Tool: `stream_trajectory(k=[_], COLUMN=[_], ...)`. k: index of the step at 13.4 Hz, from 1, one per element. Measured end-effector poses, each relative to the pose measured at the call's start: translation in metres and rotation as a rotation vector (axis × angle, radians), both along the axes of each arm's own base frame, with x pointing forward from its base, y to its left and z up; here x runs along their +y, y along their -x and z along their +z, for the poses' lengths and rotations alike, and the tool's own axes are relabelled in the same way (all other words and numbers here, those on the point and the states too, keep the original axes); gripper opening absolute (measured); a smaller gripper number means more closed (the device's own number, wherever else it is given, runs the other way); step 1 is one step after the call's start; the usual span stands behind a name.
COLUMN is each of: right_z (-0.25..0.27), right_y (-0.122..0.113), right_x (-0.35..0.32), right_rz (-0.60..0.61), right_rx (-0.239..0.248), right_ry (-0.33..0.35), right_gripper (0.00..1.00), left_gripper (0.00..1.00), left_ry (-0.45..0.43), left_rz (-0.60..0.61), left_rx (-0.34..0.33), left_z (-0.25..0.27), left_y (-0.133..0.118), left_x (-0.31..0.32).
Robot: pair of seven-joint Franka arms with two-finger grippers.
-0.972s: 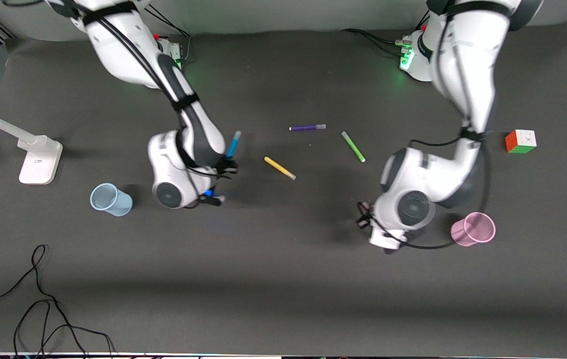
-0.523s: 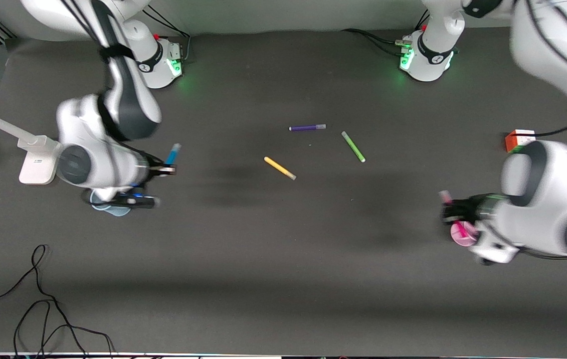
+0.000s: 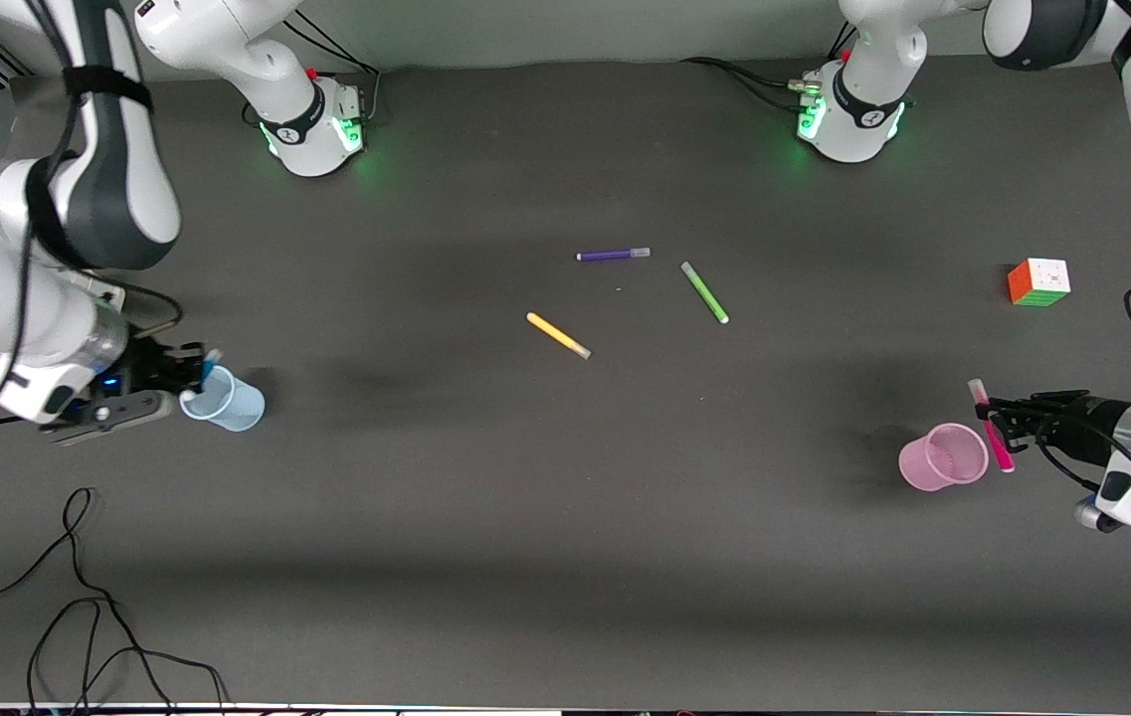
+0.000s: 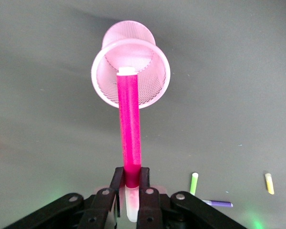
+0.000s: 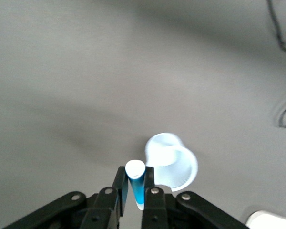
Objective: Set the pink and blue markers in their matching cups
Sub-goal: 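Carry the blue marker to the blue cup while the left gripper carries pink, then lower the markers into the cups and open both grippers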
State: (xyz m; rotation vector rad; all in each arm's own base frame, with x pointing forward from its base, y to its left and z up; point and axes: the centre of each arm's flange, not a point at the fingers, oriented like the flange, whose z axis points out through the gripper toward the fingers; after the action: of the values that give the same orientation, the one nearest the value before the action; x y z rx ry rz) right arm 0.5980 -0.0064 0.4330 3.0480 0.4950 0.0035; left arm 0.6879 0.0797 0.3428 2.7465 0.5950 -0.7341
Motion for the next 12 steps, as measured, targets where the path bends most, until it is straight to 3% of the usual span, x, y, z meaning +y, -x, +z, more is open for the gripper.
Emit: stream_trajectory(k=[2, 4, 8, 11, 12], right_z=[-0.029, -0.059, -0.085, -0.086, -0.087], right_y=[0.010, 0.026, 0.040, 0.041, 0.041], right_x=[-0.033, -0.042, -0.043, -0.043, -0.044], right_rz=[0.035, 0.042, 0.047, 0.059, 0.058], right_rx=[-0.051, -0.073, -0.115, -0.119, -0.118], right_ry=[0.008, 0.005, -0.056, -0.072, -0.072], right_gripper=[0.18, 0.18, 0.18, 0.18, 0.24], left_gripper=[0.16, 0.16, 0.16, 0.16, 0.16], left_ry=[0.032, 0.062, 0.080, 0.084, 0.085], left_rz=[0.013, 0.038, 0.059, 0.057, 0.057], left_rx=[0.024, 0.043, 0.061, 0.070, 0.074], left_z=[-0.019, -0.034, -0.048, -0.055, -0.058], left_y=[0.000, 0.000, 0.002, 0.002, 0.002], left_x=[0.000, 0.007, 0.017, 0.016, 0.016])
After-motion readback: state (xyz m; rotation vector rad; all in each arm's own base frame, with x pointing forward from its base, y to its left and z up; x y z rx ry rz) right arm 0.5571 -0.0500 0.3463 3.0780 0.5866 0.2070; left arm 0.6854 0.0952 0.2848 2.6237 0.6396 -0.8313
